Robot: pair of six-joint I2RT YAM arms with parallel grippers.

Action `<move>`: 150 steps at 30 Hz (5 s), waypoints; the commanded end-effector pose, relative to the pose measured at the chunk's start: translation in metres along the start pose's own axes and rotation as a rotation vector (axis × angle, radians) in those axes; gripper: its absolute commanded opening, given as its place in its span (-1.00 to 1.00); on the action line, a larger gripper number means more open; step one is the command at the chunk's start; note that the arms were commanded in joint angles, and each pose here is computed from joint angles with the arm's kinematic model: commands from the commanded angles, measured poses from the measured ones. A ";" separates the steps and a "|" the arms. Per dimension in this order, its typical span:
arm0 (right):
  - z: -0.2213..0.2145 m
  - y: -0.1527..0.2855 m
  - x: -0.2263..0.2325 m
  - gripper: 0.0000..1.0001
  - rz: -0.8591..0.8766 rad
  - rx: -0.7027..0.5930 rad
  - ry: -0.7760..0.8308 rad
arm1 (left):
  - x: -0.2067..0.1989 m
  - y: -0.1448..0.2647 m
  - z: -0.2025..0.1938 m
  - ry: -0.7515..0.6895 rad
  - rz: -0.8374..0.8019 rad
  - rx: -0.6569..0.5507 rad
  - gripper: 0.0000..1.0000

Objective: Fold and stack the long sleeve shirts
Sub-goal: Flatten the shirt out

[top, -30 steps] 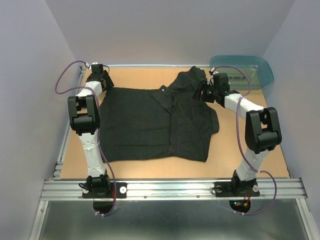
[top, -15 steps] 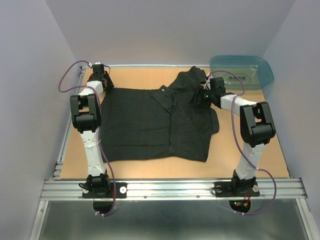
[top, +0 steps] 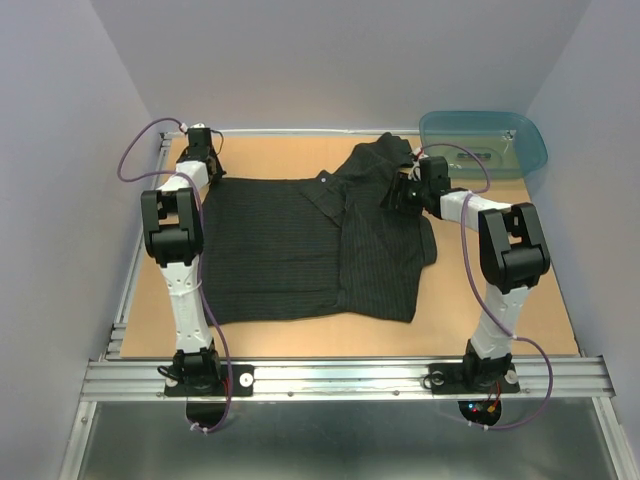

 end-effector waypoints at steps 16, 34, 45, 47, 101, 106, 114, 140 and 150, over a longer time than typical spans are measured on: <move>0.005 0.012 -0.020 0.27 -0.113 -0.058 -0.091 | 0.015 0.110 0.092 0.031 0.480 -0.390 0.57; 0.018 0.029 0.043 0.32 0.107 -0.062 -0.097 | -0.020 0.123 -0.028 0.141 0.025 0.058 0.58; -0.029 -0.017 0.005 0.24 -0.057 0.042 -0.168 | 0.022 0.067 -0.064 0.207 0.143 0.182 0.44; -0.036 -0.024 -0.006 0.24 -0.102 0.055 -0.175 | 0.029 0.063 -0.064 0.220 0.162 0.186 0.44; 0.058 -0.098 0.115 0.18 -0.273 -0.218 0.283 | 0.019 0.171 -0.143 -0.081 0.072 0.219 0.85; 0.063 -0.090 0.115 -0.63 -0.299 -0.237 0.285 | 0.019 0.170 -0.144 -0.086 0.074 0.223 0.85; 0.086 0.028 0.151 -0.97 -0.241 -0.363 0.316 | 0.019 0.169 -0.142 -0.084 0.084 0.218 0.85; -0.084 0.241 0.098 0.49 -0.264 -0.007 0.031 | 0.021 0.181 -0.137 -0.045 0.086 0.174 0.85; -0.039 0.127 0.027 0.05 -0.381 -0.016 -0.088 | 0.027 0.170 -0.145 -0.017 0.096 0.231 0.85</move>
Point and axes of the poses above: each gripper's point midway between its finger pads, its own y axis back along the fingers, its own x axis along the line the jaws close on, z = x × y, the point moved 7 cm from there along y, back along the fingers, and after that the axes turned 9 degrees about y, right-handed, at the moved point
